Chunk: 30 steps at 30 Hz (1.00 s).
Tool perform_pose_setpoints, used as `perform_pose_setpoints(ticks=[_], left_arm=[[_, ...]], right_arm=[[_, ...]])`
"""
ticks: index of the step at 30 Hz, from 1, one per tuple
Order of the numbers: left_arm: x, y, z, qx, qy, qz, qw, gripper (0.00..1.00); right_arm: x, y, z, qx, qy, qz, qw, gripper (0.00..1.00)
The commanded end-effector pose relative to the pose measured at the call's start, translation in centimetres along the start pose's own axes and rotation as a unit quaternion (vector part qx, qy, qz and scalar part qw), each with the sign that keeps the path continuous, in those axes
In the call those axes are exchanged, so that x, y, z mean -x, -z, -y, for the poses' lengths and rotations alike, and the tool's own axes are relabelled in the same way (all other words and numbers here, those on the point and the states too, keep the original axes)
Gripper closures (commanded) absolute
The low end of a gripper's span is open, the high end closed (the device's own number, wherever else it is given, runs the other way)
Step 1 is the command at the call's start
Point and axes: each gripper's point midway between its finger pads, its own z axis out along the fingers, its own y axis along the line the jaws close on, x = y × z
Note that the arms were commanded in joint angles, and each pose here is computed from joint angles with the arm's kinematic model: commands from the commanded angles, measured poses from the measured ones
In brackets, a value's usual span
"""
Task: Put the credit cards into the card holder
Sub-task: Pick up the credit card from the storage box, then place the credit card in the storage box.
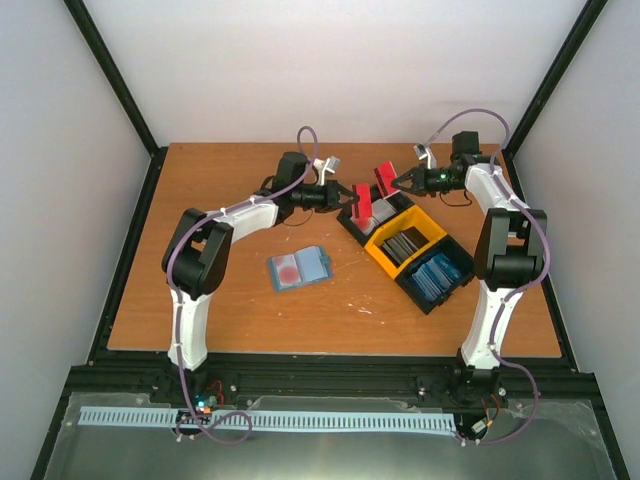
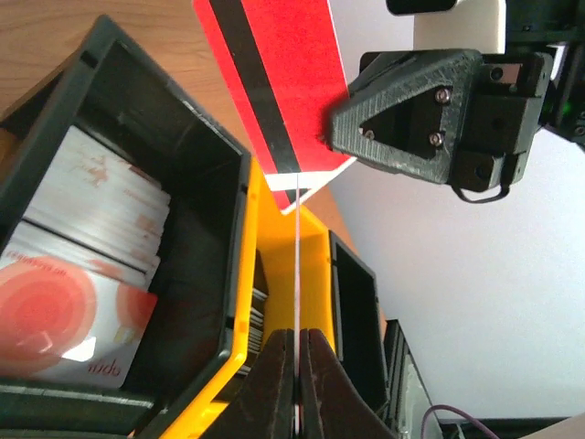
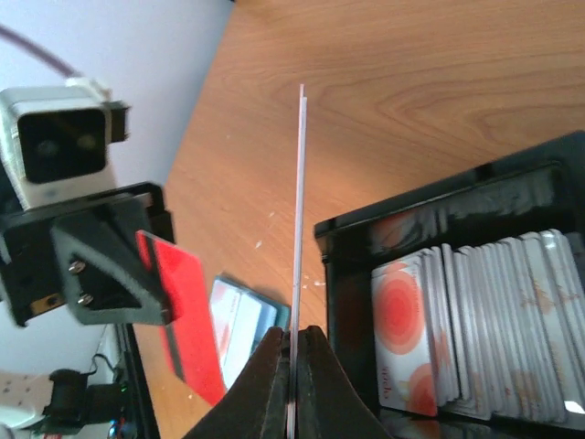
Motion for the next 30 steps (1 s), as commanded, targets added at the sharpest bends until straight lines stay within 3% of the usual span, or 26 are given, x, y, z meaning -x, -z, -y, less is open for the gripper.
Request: perform_pose_setpoints(ticks=[1, 15, 30], left_arm=[[1.1, 2.4, 2.0, 0.029, -0.046, 0.032, 0.998, 0.99], [-1.5, 8.6, -0.3, 0.128, -0.028, 0.082, 0.988, 0.99], [-1.1, 9.5, -0.8, 0.145, -0.034, 0.095, 0.984, 0.99]], right_arm=[[0.9, -0.6, 0.4, -0.055, 0.01, 0.007, 0.998, 0.97], [-3.6, -4.5, 2.2, -0.126, 0.026, -0.097, 0.987, 0.97], [-6.9, -4.7, 2.6, -0.151, 0.063, -0.158, 0.974, 0.97]])
